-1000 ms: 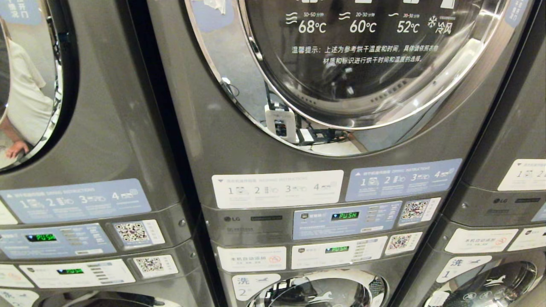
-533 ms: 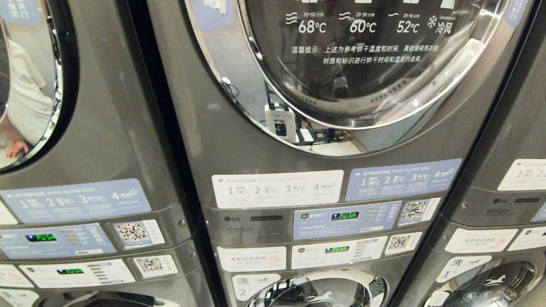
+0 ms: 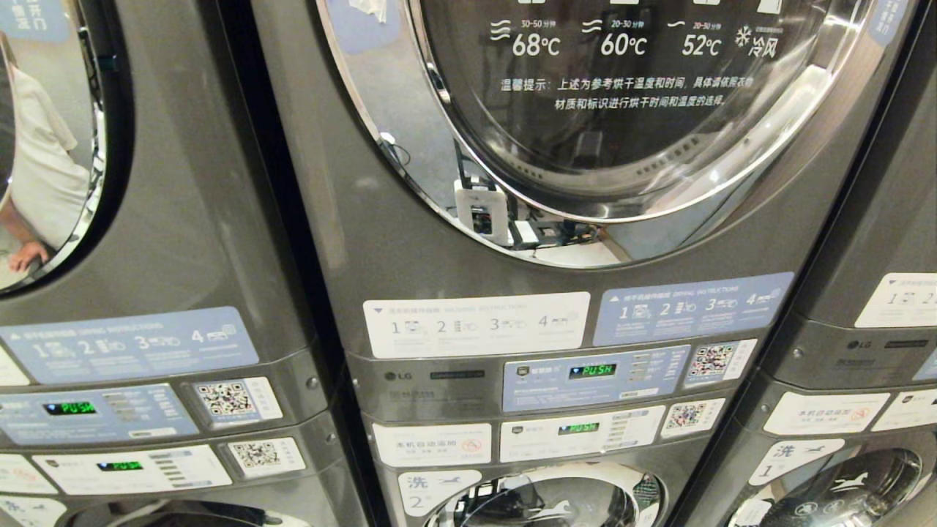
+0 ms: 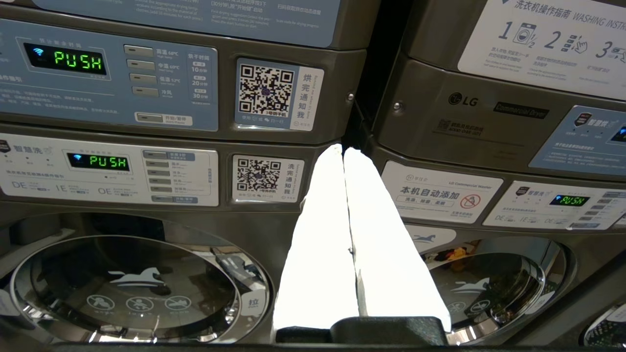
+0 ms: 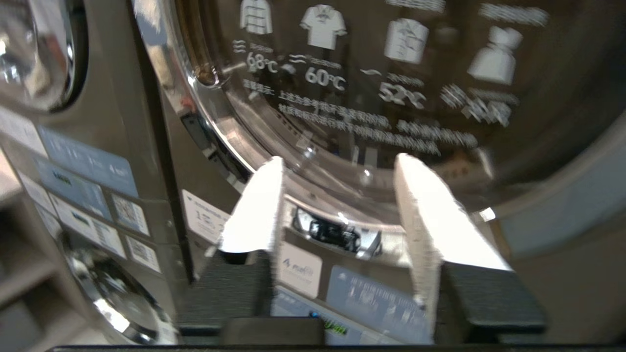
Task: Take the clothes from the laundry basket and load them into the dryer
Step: Open the dryer
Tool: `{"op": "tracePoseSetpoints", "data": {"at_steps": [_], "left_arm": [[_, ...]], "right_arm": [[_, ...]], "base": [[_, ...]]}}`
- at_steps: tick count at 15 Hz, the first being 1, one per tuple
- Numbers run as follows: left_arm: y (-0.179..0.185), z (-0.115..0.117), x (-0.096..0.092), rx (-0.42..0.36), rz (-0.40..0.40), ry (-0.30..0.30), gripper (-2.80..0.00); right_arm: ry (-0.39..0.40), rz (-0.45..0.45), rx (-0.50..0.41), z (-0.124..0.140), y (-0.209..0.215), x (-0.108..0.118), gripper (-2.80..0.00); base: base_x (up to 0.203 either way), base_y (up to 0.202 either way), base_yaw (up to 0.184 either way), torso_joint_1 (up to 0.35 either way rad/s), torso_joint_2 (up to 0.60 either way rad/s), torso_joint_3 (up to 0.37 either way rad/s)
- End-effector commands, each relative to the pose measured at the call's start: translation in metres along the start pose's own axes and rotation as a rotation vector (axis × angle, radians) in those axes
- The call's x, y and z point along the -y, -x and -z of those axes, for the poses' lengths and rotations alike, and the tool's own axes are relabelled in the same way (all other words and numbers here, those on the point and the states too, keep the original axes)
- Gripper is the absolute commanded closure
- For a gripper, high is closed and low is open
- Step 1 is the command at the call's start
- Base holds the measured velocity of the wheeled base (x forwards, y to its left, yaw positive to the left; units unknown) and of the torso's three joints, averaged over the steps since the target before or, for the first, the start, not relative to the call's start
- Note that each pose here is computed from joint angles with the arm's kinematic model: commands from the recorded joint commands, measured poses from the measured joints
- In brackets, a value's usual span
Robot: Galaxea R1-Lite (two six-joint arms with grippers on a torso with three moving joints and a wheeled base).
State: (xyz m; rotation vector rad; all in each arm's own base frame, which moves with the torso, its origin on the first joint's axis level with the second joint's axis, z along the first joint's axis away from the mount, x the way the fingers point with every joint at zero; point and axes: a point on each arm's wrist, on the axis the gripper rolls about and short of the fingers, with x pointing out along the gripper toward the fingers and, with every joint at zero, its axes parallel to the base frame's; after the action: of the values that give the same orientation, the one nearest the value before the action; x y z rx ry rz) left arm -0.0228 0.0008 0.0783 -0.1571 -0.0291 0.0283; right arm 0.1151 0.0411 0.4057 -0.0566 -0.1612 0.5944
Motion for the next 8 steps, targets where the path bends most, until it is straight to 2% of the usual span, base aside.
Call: {"op": "tracePoseSetpoints", "data": {"at_steps": [1,2,4,6,8], "left_arm": [[-0.002,0.008,-0.001,-0.026,-0.004,0.0,0.0],[-0.002,0.008,-0.001,-0.026,-0.004,0.0,0.0],[-0.002,0.008,-0.001,-0.026,-0.004,0.0,0.0],[-0.002,0.008,-0.001,-0.026,-0.006,0.0,0.0],[-0.002,0.008,-0.001,-0.026,-0.004,0.0,0.0]], "right_arm": [[0.069,-0.048,-0.044,0.013,-0.041,0.005,-2.8],[0.12,-0.073,0.017,0.011,-0.054,0.003,-2.8],[0.133,-0.163,0.089,0.01,-0.073,-0.01,-2.8],[0.11,-0.229,0.126,0.012,-0.093,-0.012,-2.8],[0.047,-0.266,0.168,0.004,-0.114,-0.014,-2.8]], "base": [[0.0,0.0,0.0,0.0,0.0,0.0],[0.0,0.0,0.0,0.0,0.0,0.0],[0.0,0.0,0.0,0.0,0.0,0.0],[0.0,0.0,0.0,0.0,0.0,0.0],[0.0,0.0,0.0,0.0,0.0,0.0]]}}
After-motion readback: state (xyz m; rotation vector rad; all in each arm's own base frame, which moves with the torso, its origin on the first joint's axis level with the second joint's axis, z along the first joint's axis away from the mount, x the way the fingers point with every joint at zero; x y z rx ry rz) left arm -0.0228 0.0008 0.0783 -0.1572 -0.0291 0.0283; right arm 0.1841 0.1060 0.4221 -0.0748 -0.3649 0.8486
